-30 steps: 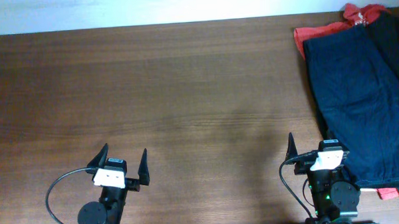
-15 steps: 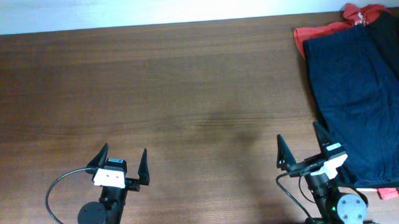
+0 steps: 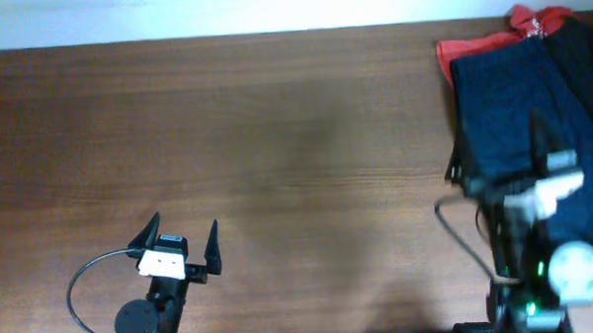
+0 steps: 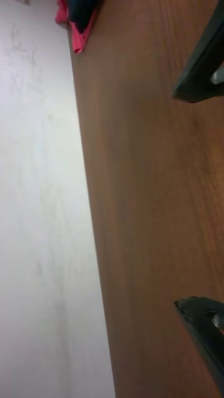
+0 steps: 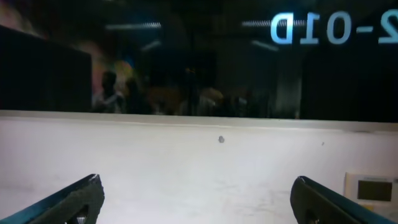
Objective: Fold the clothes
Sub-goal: 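Reach the right gripper into the clothes pile and grasp the navy shorts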
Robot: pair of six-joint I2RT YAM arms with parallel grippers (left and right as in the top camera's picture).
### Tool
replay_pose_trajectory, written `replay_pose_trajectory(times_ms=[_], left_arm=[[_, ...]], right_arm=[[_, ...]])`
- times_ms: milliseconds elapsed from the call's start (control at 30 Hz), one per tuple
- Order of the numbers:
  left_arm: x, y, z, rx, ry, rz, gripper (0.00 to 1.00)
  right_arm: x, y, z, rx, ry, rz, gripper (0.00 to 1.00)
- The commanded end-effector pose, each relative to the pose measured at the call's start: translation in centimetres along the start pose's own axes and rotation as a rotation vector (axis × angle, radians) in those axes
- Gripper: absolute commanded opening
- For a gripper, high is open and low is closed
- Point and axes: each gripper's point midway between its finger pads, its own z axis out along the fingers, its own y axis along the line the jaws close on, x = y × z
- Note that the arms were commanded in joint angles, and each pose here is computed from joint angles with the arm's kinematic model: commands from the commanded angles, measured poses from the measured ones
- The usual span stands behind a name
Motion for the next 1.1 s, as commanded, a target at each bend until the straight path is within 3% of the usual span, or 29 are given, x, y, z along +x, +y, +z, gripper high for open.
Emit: replay_pose_trajectory(times_ms=[0,133,167,233,300,567,733,800,867,967,1033,1067], left_arm=[[0.2,0.2,0.0,-0.008,0.000,-0.006,0.99],[0.2,0.2,0.0,-0.008,0.000,-0.006,0.99],[0.2,0.2,0.0,-0.008,0.000,-0.006,0.99],[0.1,0.2,0.0,-0.008,0.000,-0.006,0.99],[0.2,0.2,0.0,-0.008,0.000,-0.006,0.99],[0.2,0.2,0.0,-0.008,0.000,-0.006,0.99],[0.1,0.2,0.0,-0.008,0.000,-0.006,0.99],[0.1,0.2,0.0,-0.008,0.000,-0.006,0.99],[0.1,0.2,0.0,-0.008,0.000,-0.006,0.99],[0.2,0.2,0.0,-0.008,0.000,-0.006,0.99],[0.2,0.2,0.0,-0.008,0.000,-0.006,0.99],[0.2,0.2,0.0,-0.008,0.000,-0.006,0.99]], right_arm=[[1.8,-1.8,8.1,0.021,0.190,-0.003,0.99],[9.0,-3.9,15.8,0.012,0.572,-0.075,0.99],[12.6,-5.9,17.0,0.058,0.756,-0.160,0.99],[19.3,-8.4,16.8,0.037,1.068,-0.234,0.99],[25.4,-10.9,15.3,0.054,1.268,-0.192,0.99],[36.6,-14.2,12.1,0.157,1.491,-0.290,0.99],[41.0,-15.3,9.6,0.200,1.596,-0.340,0.99],[41.7,-16.5,8.8,0.258,1.629,-0.397,0.88],[42.7,-17.4,7.6,0.302,1.674,-0.448,0.86],[42.8,-17.7,7.9,0.317,1.662,-0.456,0.54],[42.8,-17.7,8.1,0.328,1.648,-0.448,0.24],[42.7,-17.7,8.2,0.335,1.644,-0.442,0.18]])
